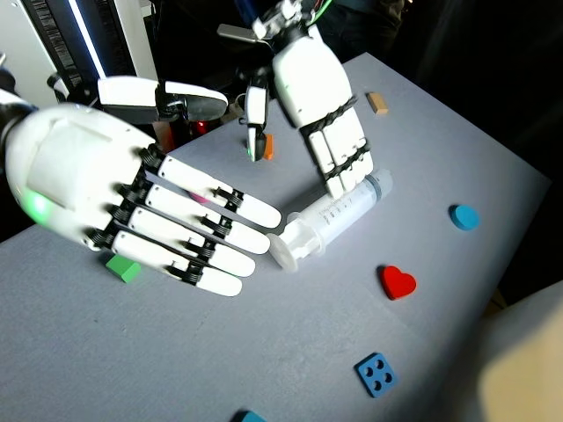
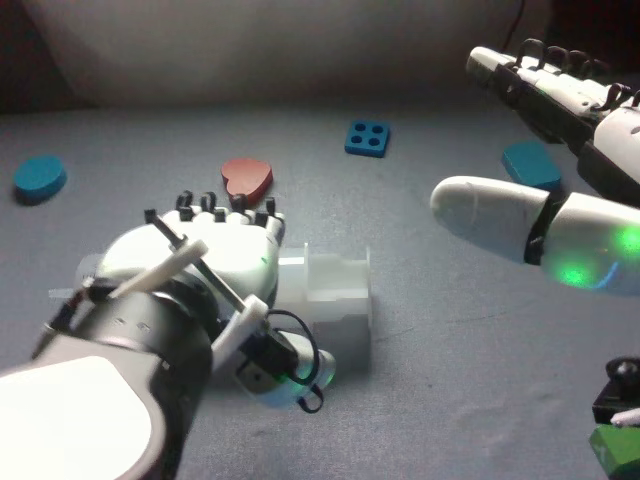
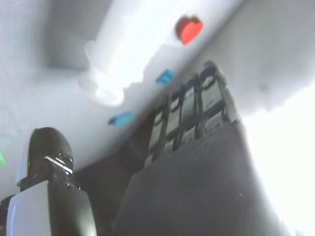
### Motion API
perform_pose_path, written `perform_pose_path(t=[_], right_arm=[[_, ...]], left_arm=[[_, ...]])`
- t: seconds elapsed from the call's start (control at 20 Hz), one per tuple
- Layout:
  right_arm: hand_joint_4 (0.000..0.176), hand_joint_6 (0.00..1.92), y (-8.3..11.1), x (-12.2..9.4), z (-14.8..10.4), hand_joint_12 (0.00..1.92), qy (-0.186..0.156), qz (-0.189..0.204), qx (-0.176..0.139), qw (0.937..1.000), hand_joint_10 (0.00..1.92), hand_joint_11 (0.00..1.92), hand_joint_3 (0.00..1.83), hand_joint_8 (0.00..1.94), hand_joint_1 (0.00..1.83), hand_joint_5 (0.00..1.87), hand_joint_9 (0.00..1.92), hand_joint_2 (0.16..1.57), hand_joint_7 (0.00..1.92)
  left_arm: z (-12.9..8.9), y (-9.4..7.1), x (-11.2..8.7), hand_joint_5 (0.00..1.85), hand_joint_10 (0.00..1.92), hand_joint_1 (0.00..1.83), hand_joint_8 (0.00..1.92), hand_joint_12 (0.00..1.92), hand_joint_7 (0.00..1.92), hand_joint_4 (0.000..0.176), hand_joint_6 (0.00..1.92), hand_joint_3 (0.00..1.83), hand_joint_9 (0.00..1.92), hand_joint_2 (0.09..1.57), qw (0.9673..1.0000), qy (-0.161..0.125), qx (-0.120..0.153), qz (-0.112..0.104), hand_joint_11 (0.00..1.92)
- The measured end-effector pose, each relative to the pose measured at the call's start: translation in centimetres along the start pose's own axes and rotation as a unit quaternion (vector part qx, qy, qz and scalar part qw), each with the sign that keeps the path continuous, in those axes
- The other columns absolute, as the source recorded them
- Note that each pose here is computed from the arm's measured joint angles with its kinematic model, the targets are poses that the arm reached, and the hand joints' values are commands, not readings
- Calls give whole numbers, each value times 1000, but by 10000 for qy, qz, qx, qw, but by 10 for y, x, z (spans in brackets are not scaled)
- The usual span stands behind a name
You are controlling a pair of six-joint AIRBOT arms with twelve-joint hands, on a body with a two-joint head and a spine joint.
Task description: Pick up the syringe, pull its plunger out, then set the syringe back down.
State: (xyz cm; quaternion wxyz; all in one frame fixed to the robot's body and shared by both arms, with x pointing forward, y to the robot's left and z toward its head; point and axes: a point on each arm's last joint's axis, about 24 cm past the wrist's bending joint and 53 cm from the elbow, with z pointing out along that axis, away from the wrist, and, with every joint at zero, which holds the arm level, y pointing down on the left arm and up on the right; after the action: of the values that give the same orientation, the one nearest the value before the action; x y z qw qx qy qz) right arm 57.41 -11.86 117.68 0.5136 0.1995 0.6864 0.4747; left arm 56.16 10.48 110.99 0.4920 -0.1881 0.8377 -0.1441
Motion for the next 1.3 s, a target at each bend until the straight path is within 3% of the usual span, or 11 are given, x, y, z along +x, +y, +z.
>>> perform_pose_path(t=[0.3, 0.45, 0.65, 0.8, 0.95, 1.15, 1.3], right_arm=[[0, 0, -1, -5, 6, 166, 44, 402, -241, 9989, 0, 0, 0, 0, 64, 8, 0, 1004, 3], [0, 3, -18, -3, 6, 167, 120, 693, 56, 9975, 0, 0, 1, 3, 61, 29, 1, 1006, 7], [0, 0, -32, -6, 10, 165, -24, 1087, 241, 9938, 0, 0, 1, 1, 58, 10, 0, 1010, 15], [0, 2, -31, -2, 12, 101, -35, 1142, 205, 9932, 0, 0, 0, 6, 63, 21, 0, 1009, 4], [0, 1, -39, -4, 11, 220, -121, 1170, 364, 9924, 4, 0, 1, 6, 57, 13, 14, 1012, 32], [0, 0, -54, -3, 11, 177, -212, 1060, 661, 9919, 1, 0, 0, 5, 58, 12, 4, 1009, 12], [0, 0, -54, -2, 12, 178, -204, 947, 662, 9931, 0, 0, 0, 0, 60, 2, 0, 1008, 2]], left_arm=[[17, 0, 4, 25, 0, 632, 1, 4, 26, 0, 2, 1, 0, 1079, 9996, -292, -27, 17, 6], [24, 10, 5, 22, 0, 633, 0, 3, 20, 0, 0, 1, 0, 1080, 9990, -420, -138, 98, 3], [34, 27, 2, 24, 0, 655, 1, 8, 22, 0, 1, 0, 0, 1057, 9977, -624, -263, 85, 14], [43, 38, 1, 11, 0, 642, 0, 0, 0, 0, 1, 0, 0, 1064, 9968, -692, -390, 124, 0], [50, 42, 1, 9, 0, 640, 5, 2, 14, 0, 1, 0, 0, 1066, 9962, -752, -392, 185, 6], [58, 47, 3, 15, 0, 642, 3, 1, 12, 0, 3, 0, 0, 1065, 9960, -759, -404, 232, 2], [64, 47, 9, 0, 0, 642, 6, 0, 21, 0, 0, 0, 0, 1067, 9961, -761, -387, 235, 0]])
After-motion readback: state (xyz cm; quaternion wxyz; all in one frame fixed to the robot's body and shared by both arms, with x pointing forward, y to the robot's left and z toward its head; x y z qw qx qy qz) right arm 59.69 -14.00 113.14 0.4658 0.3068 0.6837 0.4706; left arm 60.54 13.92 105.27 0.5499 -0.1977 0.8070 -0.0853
